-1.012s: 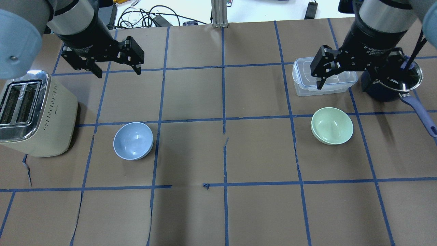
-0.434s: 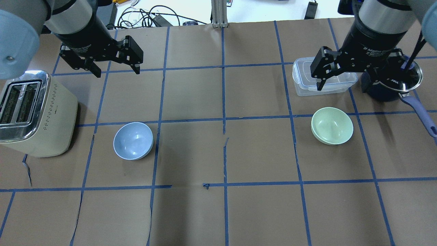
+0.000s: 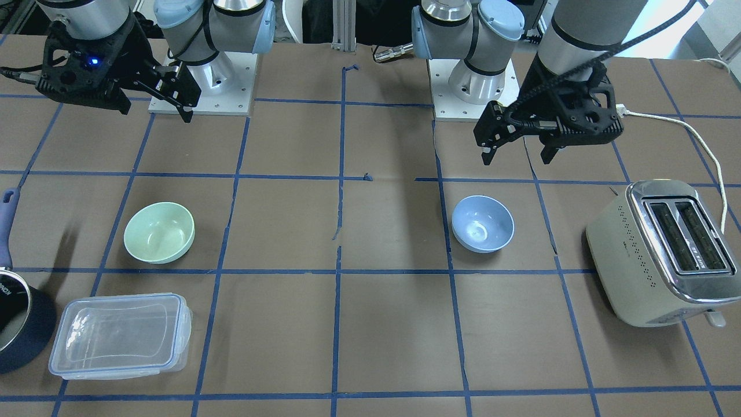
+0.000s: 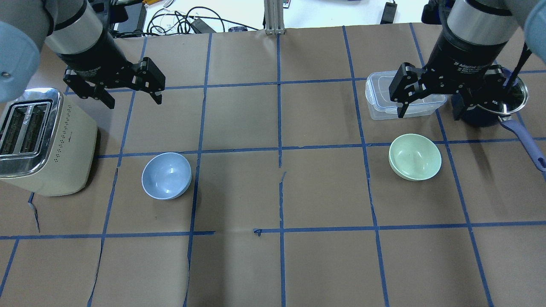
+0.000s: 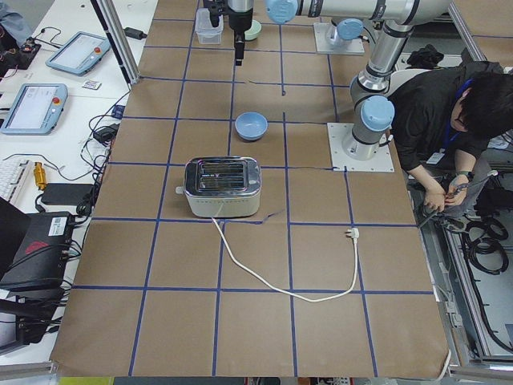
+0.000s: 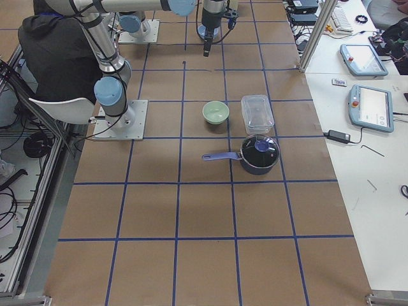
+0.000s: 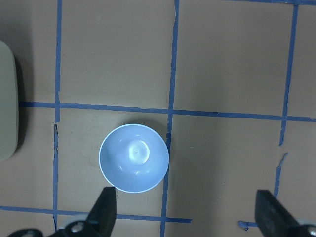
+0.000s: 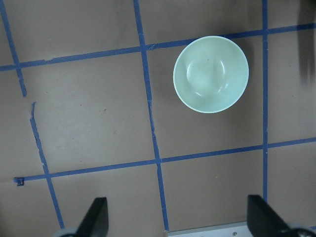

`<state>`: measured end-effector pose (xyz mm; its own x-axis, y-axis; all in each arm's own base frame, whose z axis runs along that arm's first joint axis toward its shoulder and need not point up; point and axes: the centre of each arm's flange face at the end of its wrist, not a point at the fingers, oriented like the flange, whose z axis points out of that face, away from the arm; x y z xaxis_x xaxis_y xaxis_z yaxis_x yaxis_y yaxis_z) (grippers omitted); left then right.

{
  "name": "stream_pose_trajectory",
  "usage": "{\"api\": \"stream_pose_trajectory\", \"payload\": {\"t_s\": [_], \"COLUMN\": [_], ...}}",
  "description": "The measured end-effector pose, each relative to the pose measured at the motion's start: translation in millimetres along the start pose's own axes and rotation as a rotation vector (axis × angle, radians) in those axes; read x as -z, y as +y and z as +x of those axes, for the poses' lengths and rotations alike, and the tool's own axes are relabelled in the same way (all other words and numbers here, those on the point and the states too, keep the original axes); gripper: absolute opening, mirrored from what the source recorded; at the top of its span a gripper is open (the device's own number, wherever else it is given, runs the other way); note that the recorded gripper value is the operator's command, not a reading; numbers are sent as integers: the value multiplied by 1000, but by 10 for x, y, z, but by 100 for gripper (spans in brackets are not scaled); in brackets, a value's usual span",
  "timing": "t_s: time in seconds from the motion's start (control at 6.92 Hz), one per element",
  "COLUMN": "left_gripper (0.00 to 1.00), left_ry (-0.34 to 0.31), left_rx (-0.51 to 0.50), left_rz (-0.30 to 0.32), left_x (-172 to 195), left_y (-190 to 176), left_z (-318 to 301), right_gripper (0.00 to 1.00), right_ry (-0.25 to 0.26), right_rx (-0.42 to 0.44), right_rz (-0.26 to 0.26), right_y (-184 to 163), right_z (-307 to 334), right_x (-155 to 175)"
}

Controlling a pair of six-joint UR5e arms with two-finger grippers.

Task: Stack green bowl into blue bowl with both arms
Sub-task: 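Lower left gripper onto blue bowl rim while right lowers onto green bowl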

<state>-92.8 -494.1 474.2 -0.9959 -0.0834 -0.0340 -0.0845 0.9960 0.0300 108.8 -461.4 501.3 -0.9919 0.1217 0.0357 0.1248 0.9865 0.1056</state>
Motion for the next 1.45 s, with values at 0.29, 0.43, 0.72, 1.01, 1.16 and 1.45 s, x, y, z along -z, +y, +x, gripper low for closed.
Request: {"api": "stream_pose_trajectory", "payload": {"t_s": [0.29,0.43,0.72,1.01,1.16,1.45], "left_gripper": [100,100,100,82,43,0], "left_ry": [15,21,22,32,50,71], "left_rx": [55,41,18,-74,-98,-108], "left_rz": [-102,-109,-64,-44,-60,-81], "left_x": [-696,-1047,-1886,-2440,-2608,-2777], "left_y": [18,2,63,108,87,54], "left_z": [-547,-704,-881,-889,-877,-867], "right_gripper": [100,100,100,100,100,100], "right_ry": [-2,-15,-45,-59,-58,-50], "right_rx": [-58,-94,-52,-3,43,89], "right_rz": [-27,-55,-80,-75,-52,-11], "right_y": [-213,-366,-703,-1002,-1054,-1091], "right_z": [279,579,1094,1362,1391,1409], "right_x": [-122,-227,-511,-990,-1232,-1738]}}
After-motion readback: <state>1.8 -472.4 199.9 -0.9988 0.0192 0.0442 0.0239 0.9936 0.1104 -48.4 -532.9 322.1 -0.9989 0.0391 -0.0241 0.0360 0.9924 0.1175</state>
